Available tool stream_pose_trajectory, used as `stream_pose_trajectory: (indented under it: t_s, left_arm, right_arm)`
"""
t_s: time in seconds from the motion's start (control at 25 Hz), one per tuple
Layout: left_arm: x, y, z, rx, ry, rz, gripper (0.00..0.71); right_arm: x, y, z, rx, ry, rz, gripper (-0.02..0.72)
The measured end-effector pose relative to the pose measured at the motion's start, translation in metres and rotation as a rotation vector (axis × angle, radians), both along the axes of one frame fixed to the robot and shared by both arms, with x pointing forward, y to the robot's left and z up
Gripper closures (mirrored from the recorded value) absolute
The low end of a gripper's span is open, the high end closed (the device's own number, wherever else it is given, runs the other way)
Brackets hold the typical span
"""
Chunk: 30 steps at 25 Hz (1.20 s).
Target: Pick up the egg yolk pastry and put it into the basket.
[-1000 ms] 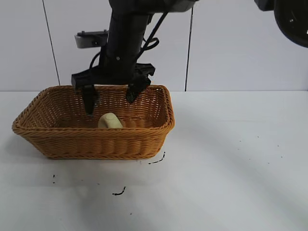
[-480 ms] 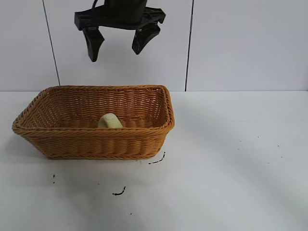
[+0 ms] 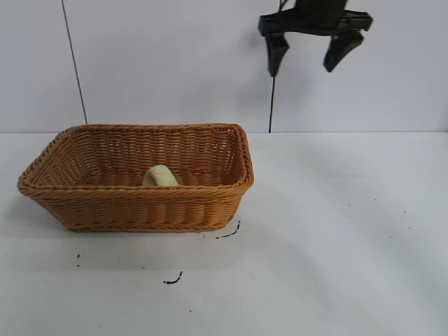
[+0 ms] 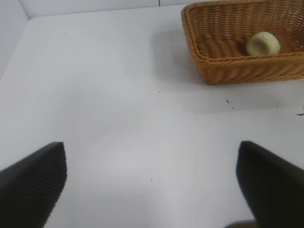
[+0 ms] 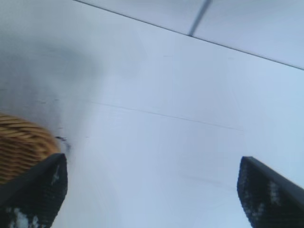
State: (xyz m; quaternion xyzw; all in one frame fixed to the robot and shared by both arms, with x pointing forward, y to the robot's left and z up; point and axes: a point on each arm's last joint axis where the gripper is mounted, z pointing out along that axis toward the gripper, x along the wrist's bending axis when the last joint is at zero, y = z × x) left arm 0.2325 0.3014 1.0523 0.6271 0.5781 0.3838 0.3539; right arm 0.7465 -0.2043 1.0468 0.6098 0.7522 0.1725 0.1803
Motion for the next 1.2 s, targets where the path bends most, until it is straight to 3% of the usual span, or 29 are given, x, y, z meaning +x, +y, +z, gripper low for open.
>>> stream_pose_trajectory:
  t_s: [0.28, 0.6, 0.84, 1.2]
  left_arm:
    - [0.000, 0.000, 0.000, 0.000, 0.000, 0.000, 0.014]
    - [0.000, 0.000, 0.000, 0.000, 0.000, 0.000, 0.014]
    - [0.000, 0.000, 0.000, 0.000, 0.000, 0.000, 0.014]
    - [0.000, 0.000, 0.000, 0.000, 0.000, 0.000, 0.014]
  right_arm:
    - [0.008, -0.071, 0.000, 0.015, 0.001, -0.147, 0.008]
    - [-0.018, -0.082, 0.017, 0.033, 0.047, -0.167, 0.008]
    - [-0.084, -0.083, 0.045, 0.039, 0.116, -0.167, 0.008]
    - [-0.240, -0.087, 0.099, 0.047, 0.057, -0.166, 0.008]
